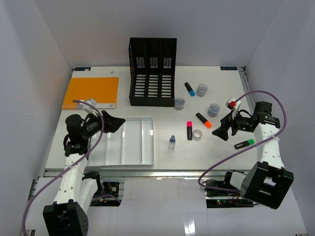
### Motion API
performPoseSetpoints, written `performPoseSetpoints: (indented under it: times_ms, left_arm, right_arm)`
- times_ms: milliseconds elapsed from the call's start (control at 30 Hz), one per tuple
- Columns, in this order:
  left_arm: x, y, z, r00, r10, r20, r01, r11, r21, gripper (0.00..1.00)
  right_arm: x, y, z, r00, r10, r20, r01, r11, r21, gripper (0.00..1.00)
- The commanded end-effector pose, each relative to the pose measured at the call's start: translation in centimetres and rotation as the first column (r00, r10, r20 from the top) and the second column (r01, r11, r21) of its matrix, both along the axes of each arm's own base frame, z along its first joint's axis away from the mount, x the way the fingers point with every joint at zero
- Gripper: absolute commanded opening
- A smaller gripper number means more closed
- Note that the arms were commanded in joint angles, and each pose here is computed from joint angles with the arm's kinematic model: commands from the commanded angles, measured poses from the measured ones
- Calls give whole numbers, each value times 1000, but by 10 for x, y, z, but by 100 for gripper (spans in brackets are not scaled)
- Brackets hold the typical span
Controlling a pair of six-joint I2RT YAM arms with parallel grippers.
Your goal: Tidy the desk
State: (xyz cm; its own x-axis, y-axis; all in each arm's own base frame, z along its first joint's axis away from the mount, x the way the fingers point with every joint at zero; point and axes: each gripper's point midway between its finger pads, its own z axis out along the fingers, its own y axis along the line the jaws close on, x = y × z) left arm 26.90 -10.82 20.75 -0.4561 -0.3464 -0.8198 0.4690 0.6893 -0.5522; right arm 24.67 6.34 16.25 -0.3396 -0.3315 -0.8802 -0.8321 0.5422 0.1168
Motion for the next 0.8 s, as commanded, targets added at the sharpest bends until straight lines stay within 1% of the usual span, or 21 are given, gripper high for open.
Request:
performPoseSetpoints:
  times_ms: [0, 167, 233, 333, 433, 500, 700, 767]
  left_arm:
    - [-4, -7, 18, 997, -51, 58, 52, 999, -10, 98]
    - [-6, -10, 17, 996, -68, 57, 69, 998, -14, 98]
    - [-6, -10, 18, 996, -67, 57, 68, 998, -13, 98]
    - [-5, -10, 18, 996, -66, 61, 67, 998, -10, 98]
    - [-5, -10, 16, 996, -73, 51, 74, 997, -14, 98]
    - [-6, -12, 16, 995, -83, 50, 84, 996, -16, 98]
    - [-6, -14, 12, 994, -101, 31, 102, 994, -26, 98]
    - [-7, -14, 11, 994, -107, 27, 108, 994, -29, 98]
  right_arm:
    - [11, -25, -12, 990, -141, -29, 137, 983, -122, 96]
    - [11, -37, -23, 975, -209, -79, 193, 966, -174, 96]
    - [13, -46, -28, 960, -264, -93, 240, 947, -215, 96]
    - [24, -65, -30, 933, -356, -58, 327, 902, -281, 96]
    - [28, -78, -34, 919, -392, -50, 355, 874, -333, 96]
    - [27, -81, -38, 923, -381, -55, 338, 870, -358, 95]
    - [22, -81, -49, 974, -225, -37, 188, 886, -423, 92]
    - [18, -78, -49, 985, -165, -51, 128, 896, -426, 92]
